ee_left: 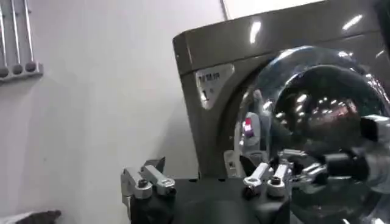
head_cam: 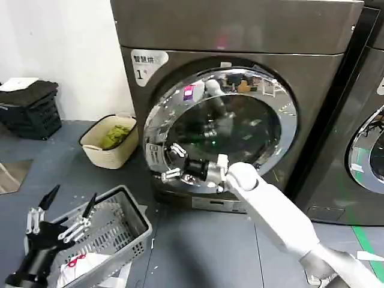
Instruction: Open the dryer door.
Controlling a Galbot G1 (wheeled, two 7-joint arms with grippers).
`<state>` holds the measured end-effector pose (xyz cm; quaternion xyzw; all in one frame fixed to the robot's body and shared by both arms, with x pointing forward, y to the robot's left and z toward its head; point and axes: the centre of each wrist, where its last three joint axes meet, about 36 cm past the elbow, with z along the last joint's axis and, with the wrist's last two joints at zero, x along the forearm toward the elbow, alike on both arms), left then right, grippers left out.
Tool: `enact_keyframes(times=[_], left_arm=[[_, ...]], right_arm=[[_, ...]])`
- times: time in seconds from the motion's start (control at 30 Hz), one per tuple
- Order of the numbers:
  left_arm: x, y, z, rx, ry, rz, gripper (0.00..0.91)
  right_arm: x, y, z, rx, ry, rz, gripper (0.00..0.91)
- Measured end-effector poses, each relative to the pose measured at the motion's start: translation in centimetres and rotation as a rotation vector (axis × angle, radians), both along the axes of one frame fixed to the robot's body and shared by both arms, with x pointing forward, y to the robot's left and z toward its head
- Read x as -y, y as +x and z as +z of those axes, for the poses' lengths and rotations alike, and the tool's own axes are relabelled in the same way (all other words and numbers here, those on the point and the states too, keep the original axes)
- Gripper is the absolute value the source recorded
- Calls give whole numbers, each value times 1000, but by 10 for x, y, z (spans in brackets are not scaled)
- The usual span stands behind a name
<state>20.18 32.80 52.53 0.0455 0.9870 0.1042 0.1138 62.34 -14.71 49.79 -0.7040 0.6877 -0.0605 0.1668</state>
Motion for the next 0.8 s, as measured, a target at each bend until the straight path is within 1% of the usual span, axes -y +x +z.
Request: enact_keyframes(times=[0.3,0.47,0.63,0.8], left_arm=[[-5,6,-3,-9,18,-32,907],[-10,13,-3,-28,36,-67,907],[-16,26,-4,-65,45,-116,907],[-22,47,-1,-66,65,-176,907]], right_arm=[[23,-12,6,5,-13,147,907],[37,-22,10,18,-27,201,907],[53,-33,22,38,-27,235,907],[67,-47,33,65,-44,282,907]])
